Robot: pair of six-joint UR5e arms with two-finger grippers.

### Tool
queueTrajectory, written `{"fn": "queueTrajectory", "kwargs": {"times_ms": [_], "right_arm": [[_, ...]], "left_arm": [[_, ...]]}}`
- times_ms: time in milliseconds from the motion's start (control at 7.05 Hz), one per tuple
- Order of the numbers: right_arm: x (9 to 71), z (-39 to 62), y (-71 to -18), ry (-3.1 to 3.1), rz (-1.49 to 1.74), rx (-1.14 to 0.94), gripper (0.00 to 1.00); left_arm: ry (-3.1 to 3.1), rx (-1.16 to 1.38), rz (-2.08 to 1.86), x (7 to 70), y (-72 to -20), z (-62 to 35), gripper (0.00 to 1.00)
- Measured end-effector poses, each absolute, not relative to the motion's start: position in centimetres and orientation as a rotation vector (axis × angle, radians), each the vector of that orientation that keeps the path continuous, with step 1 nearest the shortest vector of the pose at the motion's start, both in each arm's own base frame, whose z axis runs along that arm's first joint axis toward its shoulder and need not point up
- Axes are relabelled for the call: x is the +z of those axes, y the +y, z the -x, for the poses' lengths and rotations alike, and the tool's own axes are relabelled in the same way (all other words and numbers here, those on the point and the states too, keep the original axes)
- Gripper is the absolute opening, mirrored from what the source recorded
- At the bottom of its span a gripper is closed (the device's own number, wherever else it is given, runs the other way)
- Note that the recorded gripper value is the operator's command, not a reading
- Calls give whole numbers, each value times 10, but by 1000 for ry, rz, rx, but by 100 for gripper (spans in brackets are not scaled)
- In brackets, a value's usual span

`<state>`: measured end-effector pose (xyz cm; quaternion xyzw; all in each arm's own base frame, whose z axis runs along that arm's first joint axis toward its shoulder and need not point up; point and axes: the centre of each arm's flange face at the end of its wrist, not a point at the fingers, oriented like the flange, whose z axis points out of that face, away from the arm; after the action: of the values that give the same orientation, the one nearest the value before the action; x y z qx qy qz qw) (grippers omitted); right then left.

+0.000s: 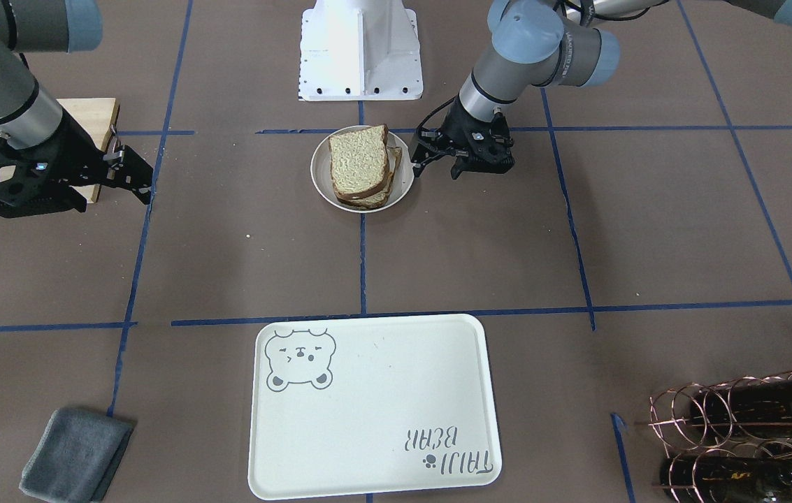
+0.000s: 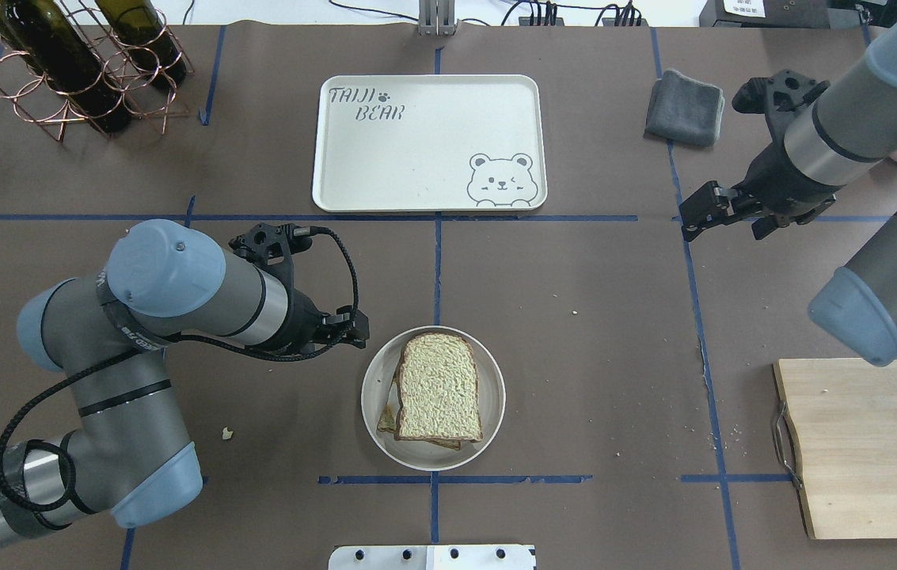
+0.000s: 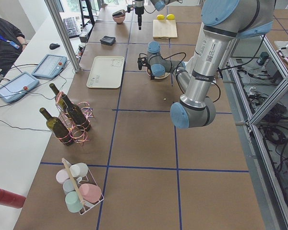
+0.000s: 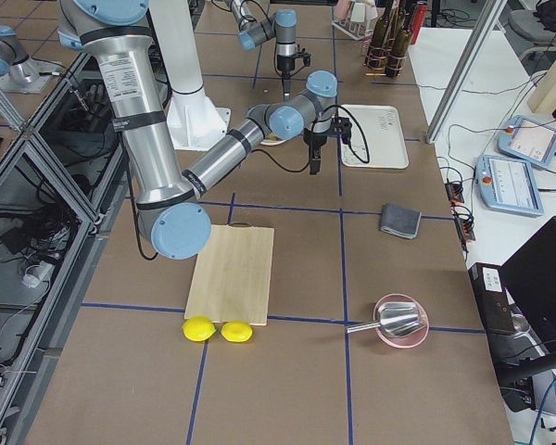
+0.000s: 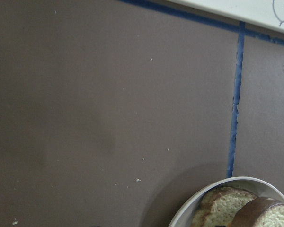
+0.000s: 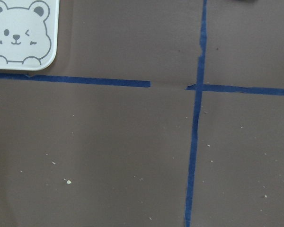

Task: Make sandwich and place on tray
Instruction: 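Grasp the white plate rim with the left gripper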

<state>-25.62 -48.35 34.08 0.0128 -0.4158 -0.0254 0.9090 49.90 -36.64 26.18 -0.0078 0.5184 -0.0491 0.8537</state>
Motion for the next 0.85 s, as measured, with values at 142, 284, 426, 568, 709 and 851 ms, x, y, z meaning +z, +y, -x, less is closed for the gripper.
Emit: {"fn": "queueTrajectory", "kwargs": {"times_ms": [142,284,426,568,709,851], "right_arm": [[352,243,-485,-861,-18,-58,100],[359,236,-485,-859,-14,-62,100],[362,234,-485,-858,-12,-63,100],[363,233,-485,-858,-11,-64,100],[363,233,-485,-858,-11,-64,100],[363,233,-485,-858,-11,-64,100]], "left_arm": [[1079,-94,33,264,-353,-516,72],[1066,-91,38,266,-344,-532,67],[1055,-87,42,269,-339,-543,57],[1047,-84,46,272,-336,-549,49],[1043,-82,49,275,-334,-552,45],[1041,-80,51,276,-334,-554,44]]}}
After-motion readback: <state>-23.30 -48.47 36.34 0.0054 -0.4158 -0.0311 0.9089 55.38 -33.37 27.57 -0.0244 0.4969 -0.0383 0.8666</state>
